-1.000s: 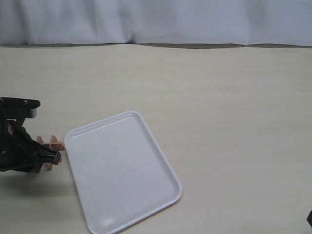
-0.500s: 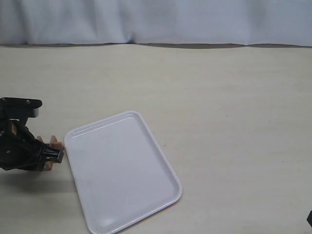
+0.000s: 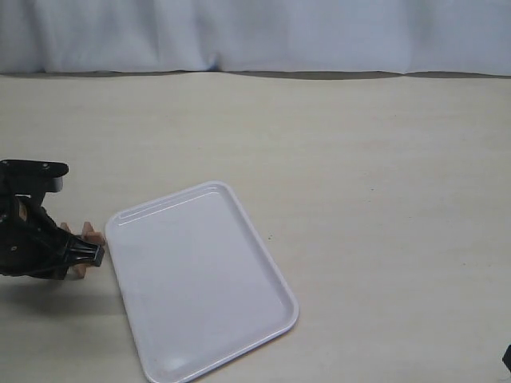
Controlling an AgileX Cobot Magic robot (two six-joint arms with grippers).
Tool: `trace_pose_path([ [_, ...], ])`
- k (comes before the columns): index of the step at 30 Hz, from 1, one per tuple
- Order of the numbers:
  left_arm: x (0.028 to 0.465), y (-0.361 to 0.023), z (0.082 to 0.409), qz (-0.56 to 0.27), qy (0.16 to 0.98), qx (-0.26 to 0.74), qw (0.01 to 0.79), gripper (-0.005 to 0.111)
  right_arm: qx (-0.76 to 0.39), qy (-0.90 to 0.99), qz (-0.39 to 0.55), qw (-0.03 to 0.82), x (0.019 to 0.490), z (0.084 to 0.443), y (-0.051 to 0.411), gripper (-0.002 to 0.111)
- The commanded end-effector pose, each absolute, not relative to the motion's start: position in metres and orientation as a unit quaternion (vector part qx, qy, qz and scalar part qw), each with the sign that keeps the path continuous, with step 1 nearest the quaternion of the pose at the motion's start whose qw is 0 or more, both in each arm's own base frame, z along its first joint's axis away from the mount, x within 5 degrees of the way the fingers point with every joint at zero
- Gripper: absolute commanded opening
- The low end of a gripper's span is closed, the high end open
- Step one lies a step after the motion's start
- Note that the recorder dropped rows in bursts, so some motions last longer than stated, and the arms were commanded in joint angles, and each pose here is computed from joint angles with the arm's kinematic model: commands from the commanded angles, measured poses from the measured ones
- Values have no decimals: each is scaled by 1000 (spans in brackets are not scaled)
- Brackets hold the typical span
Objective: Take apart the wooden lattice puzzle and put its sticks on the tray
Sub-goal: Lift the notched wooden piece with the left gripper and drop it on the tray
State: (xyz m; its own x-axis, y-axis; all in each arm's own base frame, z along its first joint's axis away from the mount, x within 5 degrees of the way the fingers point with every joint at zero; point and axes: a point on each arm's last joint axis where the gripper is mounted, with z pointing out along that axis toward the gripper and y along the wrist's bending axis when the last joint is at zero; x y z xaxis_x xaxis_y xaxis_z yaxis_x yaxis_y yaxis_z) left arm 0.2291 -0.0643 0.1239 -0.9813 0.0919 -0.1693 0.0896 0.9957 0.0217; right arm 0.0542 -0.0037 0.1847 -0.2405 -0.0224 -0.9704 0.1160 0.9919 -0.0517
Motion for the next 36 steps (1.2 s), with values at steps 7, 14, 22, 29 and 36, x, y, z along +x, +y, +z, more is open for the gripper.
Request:
trace_pose_path([
  [7, 229, -64, 123, 8, 996, 43, 83, 1, 31, 786, -52, 615, 54, 184, -3, 4],
  [14, 229, -64, 123, 8, 996, 43, 83, 0, 31, 786, -52, 615, 54, 184, -3, 4],
  [22, 229, -64, 124, 11, 995, 54, 78, 0, 31, 786, -52, 615, 54, 184, -3, 4],
  [29, 235, -66, 145, 11, 995, 58, 79, 0, 31, 786, -52, 615, 54, 184, -3, 4],
  [36, 238, -68, 188, -1, 991, 56, 121, 0, 31, 786, -52, 615, 54, 184, -3, 4],
])
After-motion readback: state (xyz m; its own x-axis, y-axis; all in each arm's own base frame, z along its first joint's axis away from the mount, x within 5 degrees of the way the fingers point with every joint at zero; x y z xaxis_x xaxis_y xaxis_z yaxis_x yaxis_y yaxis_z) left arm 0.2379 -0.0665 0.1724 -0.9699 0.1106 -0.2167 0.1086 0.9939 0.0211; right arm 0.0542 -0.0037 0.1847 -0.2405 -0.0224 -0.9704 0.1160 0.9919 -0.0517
